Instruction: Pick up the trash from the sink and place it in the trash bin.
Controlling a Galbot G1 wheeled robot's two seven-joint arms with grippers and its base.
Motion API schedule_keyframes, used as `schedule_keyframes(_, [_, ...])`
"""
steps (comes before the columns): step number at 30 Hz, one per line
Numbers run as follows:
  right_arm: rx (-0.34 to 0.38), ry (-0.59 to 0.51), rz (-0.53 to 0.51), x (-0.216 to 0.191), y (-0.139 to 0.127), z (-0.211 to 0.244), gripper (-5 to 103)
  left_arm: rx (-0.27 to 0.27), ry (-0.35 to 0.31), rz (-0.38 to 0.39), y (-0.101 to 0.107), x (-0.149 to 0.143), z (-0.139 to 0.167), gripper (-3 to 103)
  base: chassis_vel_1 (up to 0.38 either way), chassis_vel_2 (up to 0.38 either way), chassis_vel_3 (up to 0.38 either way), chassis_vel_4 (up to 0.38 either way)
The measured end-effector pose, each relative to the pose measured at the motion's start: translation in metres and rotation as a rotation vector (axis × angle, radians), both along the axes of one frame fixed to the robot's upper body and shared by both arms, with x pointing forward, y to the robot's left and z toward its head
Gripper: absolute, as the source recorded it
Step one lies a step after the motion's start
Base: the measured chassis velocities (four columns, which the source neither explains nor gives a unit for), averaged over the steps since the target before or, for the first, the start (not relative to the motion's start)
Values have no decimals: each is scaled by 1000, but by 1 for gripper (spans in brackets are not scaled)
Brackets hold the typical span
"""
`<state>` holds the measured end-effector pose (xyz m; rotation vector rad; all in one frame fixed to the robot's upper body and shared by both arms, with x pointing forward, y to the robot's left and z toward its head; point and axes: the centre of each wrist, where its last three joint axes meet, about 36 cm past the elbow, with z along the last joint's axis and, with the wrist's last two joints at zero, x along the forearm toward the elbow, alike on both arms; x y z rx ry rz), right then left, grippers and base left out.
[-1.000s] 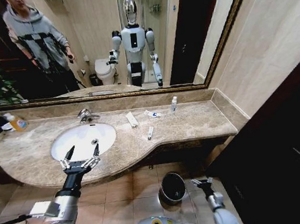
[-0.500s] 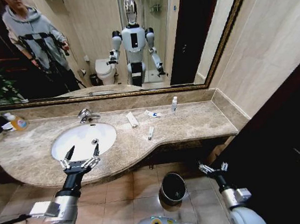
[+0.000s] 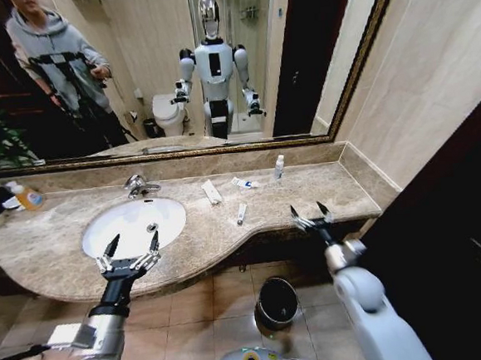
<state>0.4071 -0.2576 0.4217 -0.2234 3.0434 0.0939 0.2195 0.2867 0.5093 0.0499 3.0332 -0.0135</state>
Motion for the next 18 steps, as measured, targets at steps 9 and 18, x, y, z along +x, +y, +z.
schedule_keyframes(9, [-29, 17, 34, 106, 22, -12, 100, 0, 0, 0, 0, 0, 0, 100, 0, 0, 0, 0])
schedule_keyframes(18, [-92, -9, -37, 187, 8, -2, 100, 0, 0, 0, 0, 0, 0, 100, 0, 0, 0, 0])
